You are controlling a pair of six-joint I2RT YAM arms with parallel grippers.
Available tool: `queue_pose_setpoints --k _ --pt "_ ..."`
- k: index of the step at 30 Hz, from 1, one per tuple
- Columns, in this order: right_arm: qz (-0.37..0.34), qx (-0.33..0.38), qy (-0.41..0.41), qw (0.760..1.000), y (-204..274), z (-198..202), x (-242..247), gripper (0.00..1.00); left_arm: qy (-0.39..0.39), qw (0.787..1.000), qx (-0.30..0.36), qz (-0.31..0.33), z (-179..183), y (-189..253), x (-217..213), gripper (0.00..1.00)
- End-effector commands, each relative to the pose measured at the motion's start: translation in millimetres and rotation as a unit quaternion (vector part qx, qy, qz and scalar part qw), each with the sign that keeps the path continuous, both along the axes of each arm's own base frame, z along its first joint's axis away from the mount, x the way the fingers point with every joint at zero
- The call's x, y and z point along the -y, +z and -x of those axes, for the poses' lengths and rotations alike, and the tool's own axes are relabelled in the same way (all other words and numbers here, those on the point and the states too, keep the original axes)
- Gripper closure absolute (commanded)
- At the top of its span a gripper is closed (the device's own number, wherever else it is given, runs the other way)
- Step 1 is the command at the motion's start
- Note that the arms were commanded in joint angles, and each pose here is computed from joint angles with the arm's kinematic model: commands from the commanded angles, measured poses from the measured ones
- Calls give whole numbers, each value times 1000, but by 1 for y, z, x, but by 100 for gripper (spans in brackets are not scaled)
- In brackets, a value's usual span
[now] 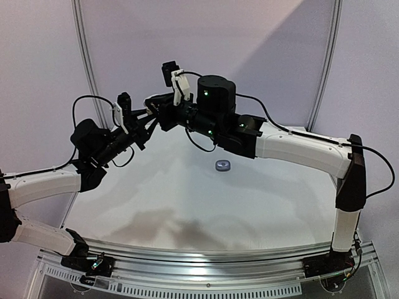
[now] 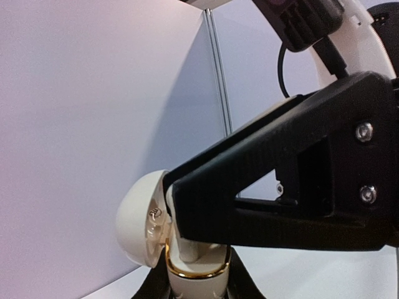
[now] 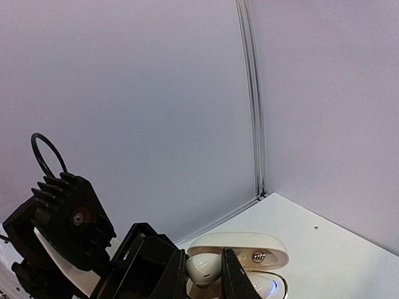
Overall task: Insert the wireless bluetooth earbuds into the charging case
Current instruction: Insert the left earbud into the left side groove of the charging case.
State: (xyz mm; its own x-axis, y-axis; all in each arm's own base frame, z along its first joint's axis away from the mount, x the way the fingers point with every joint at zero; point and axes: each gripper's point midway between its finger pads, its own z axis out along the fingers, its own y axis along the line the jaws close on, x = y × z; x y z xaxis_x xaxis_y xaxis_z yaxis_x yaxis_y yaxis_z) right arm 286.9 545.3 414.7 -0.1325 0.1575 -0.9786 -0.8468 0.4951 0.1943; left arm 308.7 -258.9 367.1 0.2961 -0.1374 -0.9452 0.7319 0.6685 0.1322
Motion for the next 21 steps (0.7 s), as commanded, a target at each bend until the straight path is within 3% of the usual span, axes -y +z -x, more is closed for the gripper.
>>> queue_pose_setpoints --k 1,14,21 --pt "69 -17 6 997 -52 1 -12 98 11 999 32 29 2 26 -6 100" --pt "80 -29 -39 996 -67 0 -13 96 36 998 44 23 -3 27 -11 100" --pt "89 -25 -38 995 -68 0 -13 87 34 998 43 22 -3 26 -10 100"
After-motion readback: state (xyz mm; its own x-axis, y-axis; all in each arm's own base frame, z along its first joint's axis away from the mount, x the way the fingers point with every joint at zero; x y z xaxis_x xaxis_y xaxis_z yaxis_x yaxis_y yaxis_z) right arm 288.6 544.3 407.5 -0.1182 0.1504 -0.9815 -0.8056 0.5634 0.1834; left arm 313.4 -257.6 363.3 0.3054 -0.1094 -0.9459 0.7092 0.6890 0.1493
